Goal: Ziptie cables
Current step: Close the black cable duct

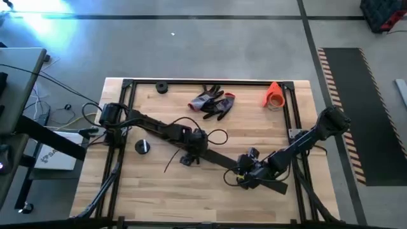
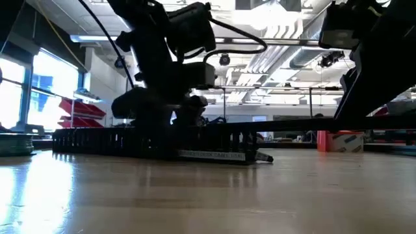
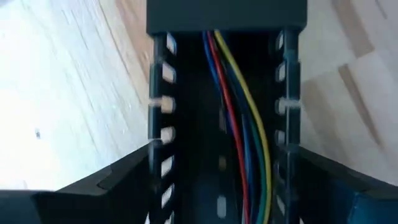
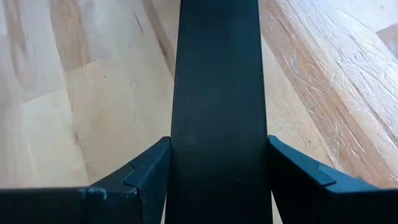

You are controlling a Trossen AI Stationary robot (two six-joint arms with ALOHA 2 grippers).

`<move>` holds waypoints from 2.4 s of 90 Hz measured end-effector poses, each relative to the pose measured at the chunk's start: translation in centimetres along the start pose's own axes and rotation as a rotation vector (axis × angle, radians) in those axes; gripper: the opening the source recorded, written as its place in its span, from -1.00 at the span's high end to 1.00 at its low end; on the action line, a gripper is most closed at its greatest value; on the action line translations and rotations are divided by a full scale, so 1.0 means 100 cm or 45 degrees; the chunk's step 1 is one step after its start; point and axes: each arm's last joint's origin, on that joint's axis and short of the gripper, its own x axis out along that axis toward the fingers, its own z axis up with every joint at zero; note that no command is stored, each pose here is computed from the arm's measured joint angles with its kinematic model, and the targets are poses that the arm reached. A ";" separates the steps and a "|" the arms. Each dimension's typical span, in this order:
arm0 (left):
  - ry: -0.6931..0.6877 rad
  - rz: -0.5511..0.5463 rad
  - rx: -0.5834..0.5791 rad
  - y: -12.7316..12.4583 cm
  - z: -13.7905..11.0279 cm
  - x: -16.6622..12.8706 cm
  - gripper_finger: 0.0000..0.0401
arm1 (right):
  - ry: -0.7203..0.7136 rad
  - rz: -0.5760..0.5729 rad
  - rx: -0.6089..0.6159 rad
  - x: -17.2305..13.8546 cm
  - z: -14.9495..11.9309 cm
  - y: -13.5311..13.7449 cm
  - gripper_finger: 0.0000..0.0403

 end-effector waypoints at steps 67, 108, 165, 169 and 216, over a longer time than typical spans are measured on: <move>-0.169 0.081 -0.117 0.006 0.011 0.003 -0.26 | 0.019 0.005 -0.062 0.010 0.017 -0.012 -0.01; 0.127 -0.001 -0.126 0.010 0.015 -0.018 -0.62 | 0.034 0.032 -0.065 0.010 0.017 -0.011 -0.01; 0.202 -0.056 -0.185 -0.003 -0.014 -0.003 -0.15 | 0.047 0.030 -0.082 0.010 0.016 -0.012 -0.01; 0.195 -0.049 -0.185 -0.003 -0.013 -0.003 -0.08 | 0.046 0.028 -0.081 0.010 0.017 -0.013 -0.01; 0.169 -0.046 -0.157 -0.001 -0.004 -0.008 -0.20 | 0.098 0.018 -0.118 0.014 0.023 -0.022 -0.01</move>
